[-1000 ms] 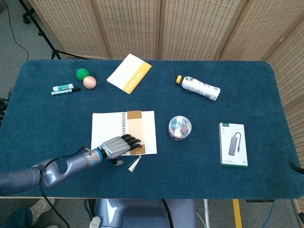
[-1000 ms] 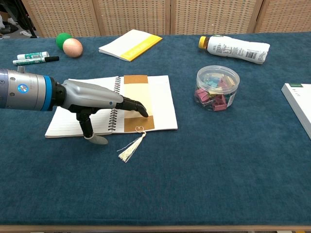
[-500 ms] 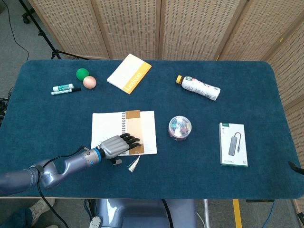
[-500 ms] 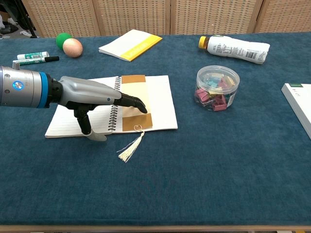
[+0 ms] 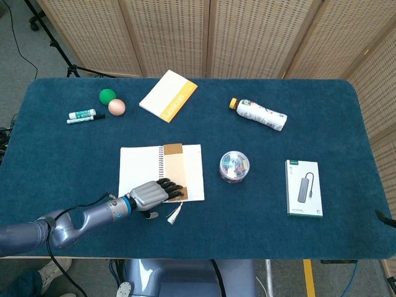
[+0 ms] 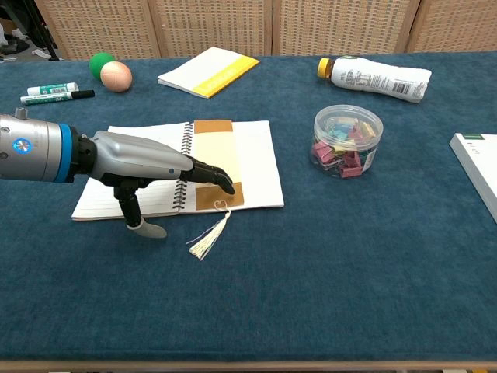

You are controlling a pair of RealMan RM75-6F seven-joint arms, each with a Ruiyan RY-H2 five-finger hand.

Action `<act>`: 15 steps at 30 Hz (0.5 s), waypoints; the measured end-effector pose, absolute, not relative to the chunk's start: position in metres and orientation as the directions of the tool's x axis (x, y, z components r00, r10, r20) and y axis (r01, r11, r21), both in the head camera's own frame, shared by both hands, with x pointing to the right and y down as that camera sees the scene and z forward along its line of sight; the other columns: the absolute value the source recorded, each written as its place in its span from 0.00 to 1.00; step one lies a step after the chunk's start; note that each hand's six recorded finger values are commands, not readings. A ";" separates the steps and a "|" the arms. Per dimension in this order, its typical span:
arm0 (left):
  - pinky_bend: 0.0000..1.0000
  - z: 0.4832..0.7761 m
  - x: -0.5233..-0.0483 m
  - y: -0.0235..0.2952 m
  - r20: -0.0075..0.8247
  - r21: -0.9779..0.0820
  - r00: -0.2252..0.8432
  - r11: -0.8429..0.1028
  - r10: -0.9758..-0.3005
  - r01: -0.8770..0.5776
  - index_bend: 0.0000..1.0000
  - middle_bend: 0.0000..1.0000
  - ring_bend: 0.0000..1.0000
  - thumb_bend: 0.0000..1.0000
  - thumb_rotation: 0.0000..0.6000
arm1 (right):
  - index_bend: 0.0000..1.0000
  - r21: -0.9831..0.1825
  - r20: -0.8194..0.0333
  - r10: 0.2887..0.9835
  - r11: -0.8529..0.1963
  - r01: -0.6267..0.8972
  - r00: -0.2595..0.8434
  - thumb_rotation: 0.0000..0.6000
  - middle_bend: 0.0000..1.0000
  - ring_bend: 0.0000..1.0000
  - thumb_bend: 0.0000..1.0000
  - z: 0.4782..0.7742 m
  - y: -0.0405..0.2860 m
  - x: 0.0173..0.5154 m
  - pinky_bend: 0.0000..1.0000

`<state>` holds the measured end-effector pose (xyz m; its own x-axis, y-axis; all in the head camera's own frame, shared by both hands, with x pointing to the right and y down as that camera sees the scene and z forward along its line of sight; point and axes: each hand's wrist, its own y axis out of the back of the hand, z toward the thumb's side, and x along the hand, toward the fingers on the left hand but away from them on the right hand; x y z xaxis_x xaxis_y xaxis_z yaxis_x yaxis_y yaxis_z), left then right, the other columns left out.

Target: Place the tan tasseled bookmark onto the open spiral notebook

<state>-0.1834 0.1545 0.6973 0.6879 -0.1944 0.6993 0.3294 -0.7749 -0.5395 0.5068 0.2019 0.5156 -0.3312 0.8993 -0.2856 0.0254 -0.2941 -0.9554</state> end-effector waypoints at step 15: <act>0.00 0.694 -0.189 0.164 0.709 -0.529 0.687 -0.765 -0.161 0.367 0.10 0.00 0.00 0.33 1.00 | 0.00 -0.956 -0.283 0.900 -0.291 0.025 -0.331 1.00 0.00 0.00 0.00 0.515 0.202 0.506 0.00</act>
<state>-0.1885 0.1642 0.6945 0.6866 -0.1606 0.7091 0.3674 -0.7650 -0.5290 0.5057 0.2016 0.5149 -0.3308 0.9002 -0.2830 0.0254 -0.2913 -0.9563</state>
